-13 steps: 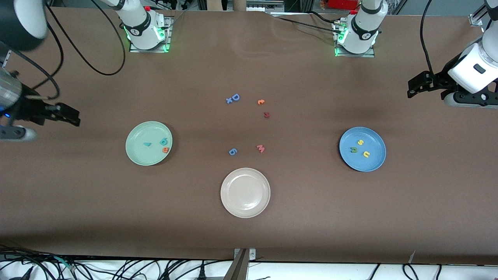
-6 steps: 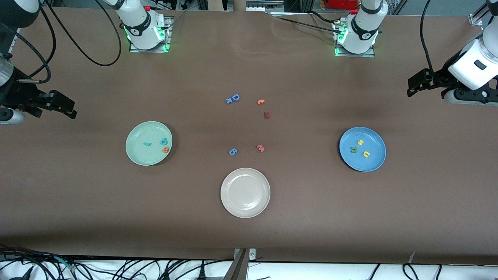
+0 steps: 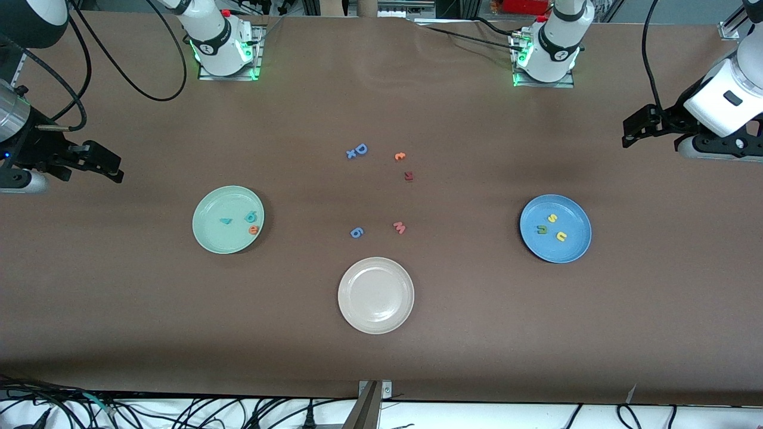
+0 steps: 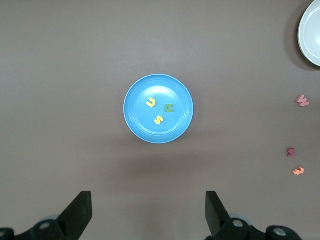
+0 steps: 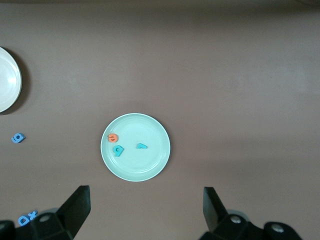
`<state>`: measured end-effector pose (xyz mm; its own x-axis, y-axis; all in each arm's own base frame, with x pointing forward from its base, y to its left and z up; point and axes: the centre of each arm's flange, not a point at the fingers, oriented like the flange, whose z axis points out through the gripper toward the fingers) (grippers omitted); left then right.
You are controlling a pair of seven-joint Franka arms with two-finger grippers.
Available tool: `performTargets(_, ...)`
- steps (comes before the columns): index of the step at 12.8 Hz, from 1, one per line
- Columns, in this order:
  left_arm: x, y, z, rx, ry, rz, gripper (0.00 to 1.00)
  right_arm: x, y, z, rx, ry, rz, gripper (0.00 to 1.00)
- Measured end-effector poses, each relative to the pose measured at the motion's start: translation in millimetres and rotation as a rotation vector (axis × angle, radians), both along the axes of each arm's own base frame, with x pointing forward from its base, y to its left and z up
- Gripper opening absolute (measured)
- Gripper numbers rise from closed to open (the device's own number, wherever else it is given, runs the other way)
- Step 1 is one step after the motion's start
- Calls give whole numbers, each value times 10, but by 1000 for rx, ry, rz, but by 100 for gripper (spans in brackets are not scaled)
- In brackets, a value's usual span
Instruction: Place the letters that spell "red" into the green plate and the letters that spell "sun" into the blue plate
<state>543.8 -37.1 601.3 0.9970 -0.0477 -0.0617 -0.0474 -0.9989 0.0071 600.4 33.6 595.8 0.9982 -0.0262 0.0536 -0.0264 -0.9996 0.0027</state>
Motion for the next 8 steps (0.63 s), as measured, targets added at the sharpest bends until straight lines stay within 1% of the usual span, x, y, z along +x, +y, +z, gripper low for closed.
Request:
performTargets(3, 2, 17, 9, 0, -2, 3, 100, -73, -25, 37, -2, 30, -3, 100)
performTargets(5, 1, 19, 12, 0, -2, 4, 100, -220, -77, 219, 0, 37, -10, 100)
performTargets(8, 2, 23, 14, 0, -3, 4, 100, -487, -129, 573, 8, 20, -18, 100)
